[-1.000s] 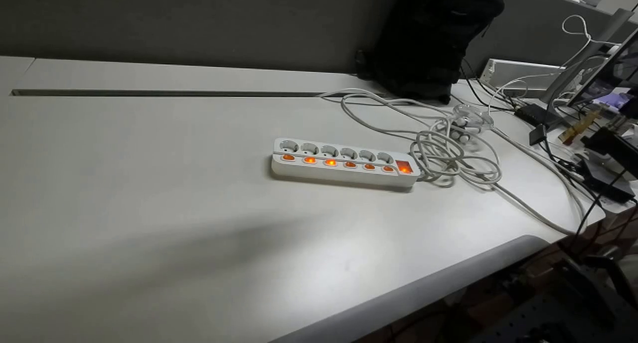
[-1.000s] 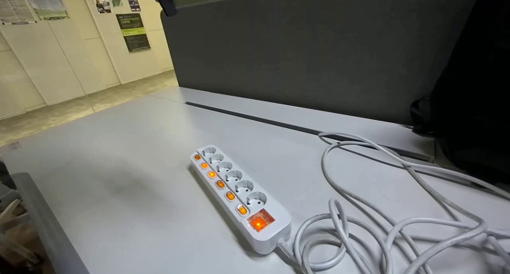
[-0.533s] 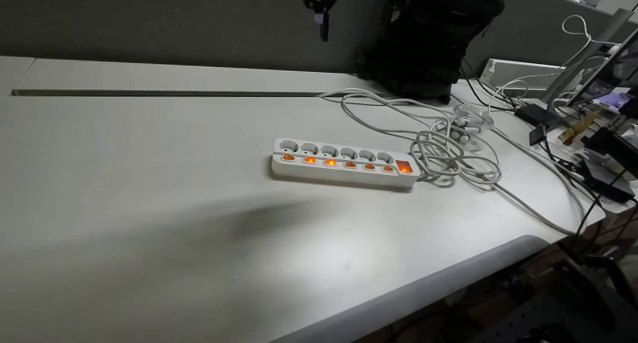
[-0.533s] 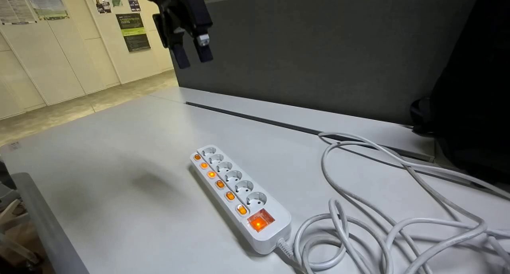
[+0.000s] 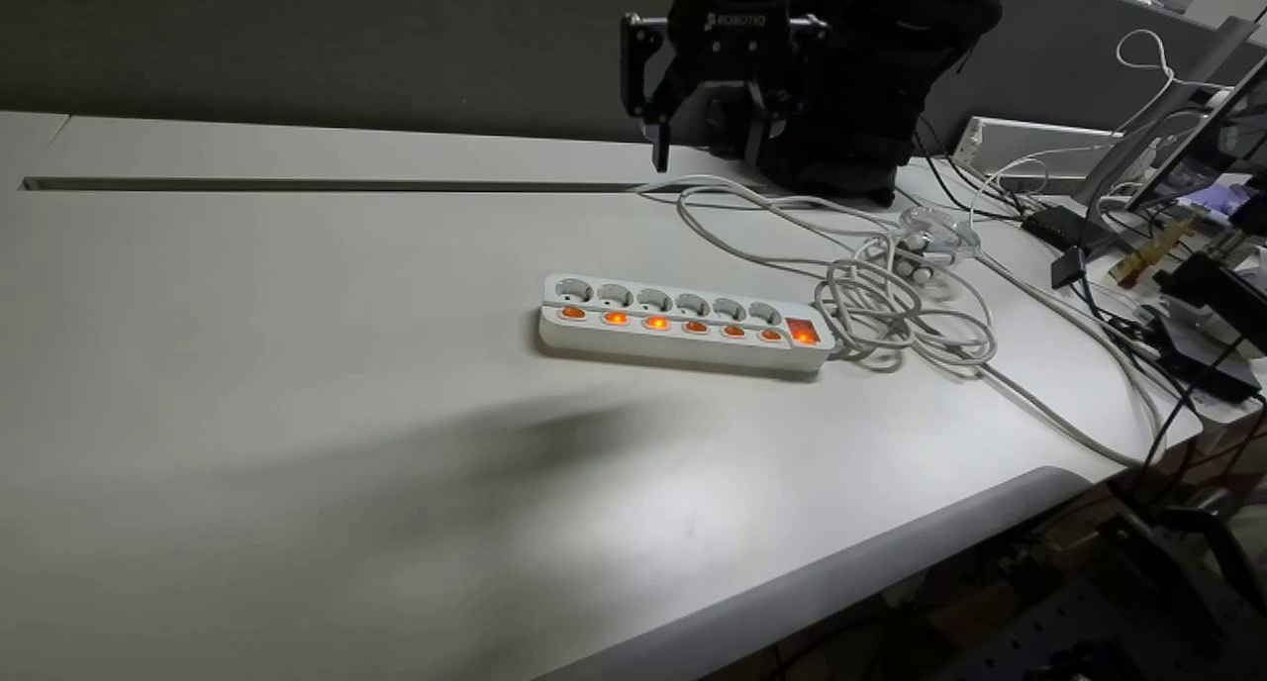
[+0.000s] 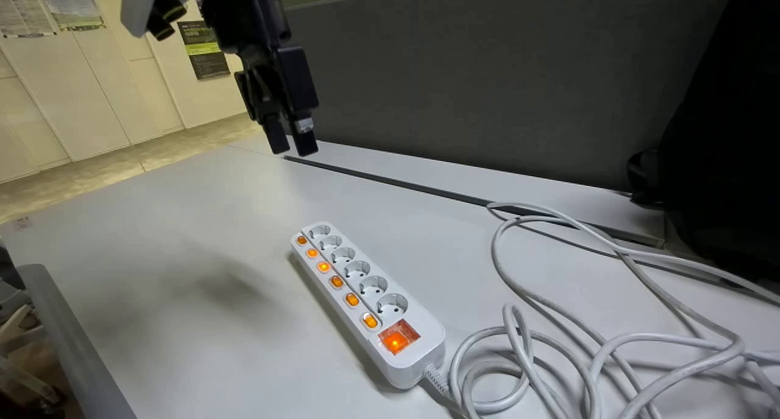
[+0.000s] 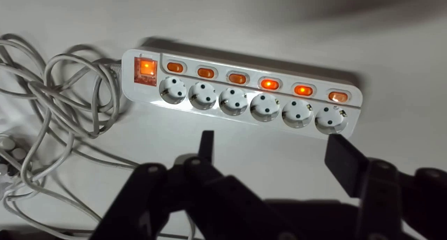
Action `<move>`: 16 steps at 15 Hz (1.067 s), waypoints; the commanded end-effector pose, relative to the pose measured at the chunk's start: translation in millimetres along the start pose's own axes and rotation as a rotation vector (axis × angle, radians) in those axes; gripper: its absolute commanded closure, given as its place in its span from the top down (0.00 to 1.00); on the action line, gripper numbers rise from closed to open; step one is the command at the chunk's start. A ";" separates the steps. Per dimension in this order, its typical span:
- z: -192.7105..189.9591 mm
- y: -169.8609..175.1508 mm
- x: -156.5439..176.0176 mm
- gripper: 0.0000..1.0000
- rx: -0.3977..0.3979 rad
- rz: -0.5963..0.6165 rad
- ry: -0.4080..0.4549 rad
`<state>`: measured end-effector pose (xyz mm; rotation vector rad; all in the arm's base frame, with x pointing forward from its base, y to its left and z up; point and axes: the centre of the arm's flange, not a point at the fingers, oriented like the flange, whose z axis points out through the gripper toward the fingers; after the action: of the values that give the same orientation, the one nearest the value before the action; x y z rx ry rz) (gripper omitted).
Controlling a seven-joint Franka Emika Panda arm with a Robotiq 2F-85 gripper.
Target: Turn off the third switch from the left
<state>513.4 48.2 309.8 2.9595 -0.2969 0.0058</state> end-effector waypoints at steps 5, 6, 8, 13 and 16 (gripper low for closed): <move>39.4 -0.5 -2.2 0.24 0.031 0.042 -0.036; 43.4 -0.5 -0.7 0.18 0.030 0.045 -0.039; 50.9 0.0 0.9 0.04 0.026 0.045 -0.047; 56.2 1.8 -4.3 0.01 0.017 0.022 -0.059; 56.1 1.0 -4.5 0.00 0.017 0.020 -0.059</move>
<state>508.0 38.8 254.6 2.9777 -0.3357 -0.0762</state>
